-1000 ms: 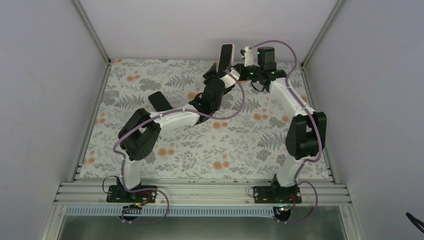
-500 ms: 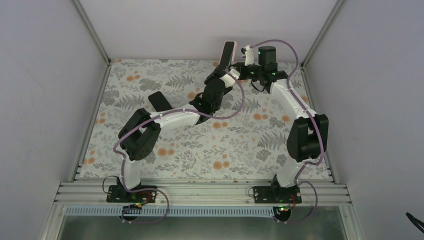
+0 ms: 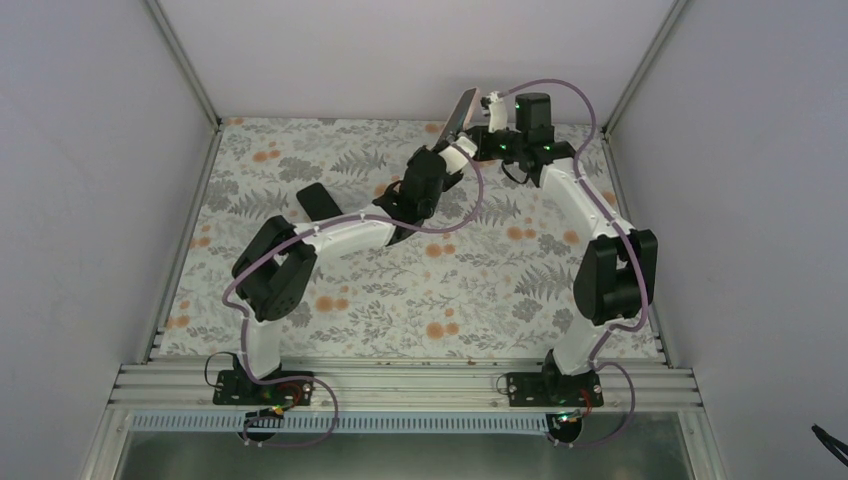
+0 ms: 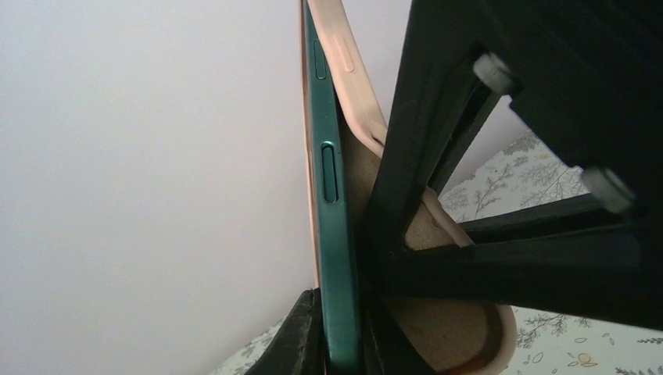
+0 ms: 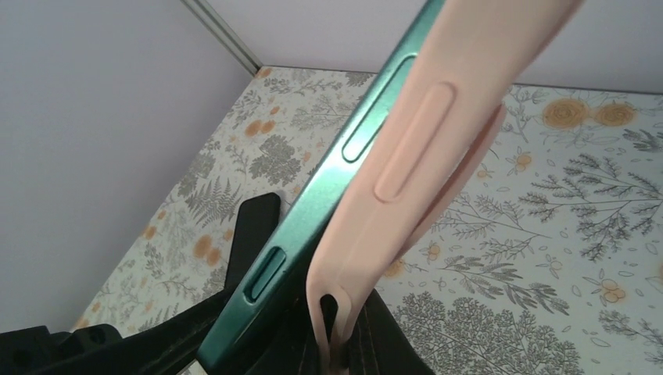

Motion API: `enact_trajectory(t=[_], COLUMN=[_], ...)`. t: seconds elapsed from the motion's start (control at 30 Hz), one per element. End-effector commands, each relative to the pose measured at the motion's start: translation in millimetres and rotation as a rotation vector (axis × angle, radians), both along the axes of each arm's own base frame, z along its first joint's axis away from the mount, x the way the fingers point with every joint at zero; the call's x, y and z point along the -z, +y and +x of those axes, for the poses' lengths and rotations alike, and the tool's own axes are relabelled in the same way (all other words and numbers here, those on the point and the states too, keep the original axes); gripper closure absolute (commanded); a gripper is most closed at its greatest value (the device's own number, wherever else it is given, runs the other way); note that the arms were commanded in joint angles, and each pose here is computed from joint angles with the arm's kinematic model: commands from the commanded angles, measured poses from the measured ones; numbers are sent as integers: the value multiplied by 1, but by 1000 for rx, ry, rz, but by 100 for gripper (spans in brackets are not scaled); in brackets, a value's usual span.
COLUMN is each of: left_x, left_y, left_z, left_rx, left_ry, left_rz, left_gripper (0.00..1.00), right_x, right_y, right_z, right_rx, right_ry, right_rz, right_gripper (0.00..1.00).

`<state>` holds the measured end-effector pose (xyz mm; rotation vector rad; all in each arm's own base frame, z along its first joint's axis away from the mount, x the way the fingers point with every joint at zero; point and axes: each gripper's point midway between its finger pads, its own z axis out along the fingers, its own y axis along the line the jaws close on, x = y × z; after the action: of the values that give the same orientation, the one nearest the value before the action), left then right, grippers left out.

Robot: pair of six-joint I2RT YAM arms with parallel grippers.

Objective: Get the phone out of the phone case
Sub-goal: Remove the phone case from the phone, then place the phone case at the center of the board, then place the phone at the center of the board.

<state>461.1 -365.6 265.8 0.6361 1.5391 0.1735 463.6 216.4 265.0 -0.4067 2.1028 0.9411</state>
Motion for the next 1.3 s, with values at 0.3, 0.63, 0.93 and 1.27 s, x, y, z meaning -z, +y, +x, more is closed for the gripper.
enact_trajectory(t=[0.3, 0.63, 0.93, 1.27], left_x=[-57, -46, -8, 88], left_y=[90, 103, 108, 127], left_z=[18, 8, -1, -54], left_rx=[-158, -150, -206, -178], left_ry=[-66, -50, 14, 51], left_rz=[-52, 68, 295, 713], left_gripper=[98, 98, 98, 98], right_x=[4, 12, 48, 132], right_y=[-59, -119, -136, -155], right_z=[8, 18, 4, -77], right_rx=[120, 251, 141, -100], right_ry=[-138, -156, 33, 362], right_rz=[-400, -578, -444, -256], right_gripper=[97, 97, 96, 97])
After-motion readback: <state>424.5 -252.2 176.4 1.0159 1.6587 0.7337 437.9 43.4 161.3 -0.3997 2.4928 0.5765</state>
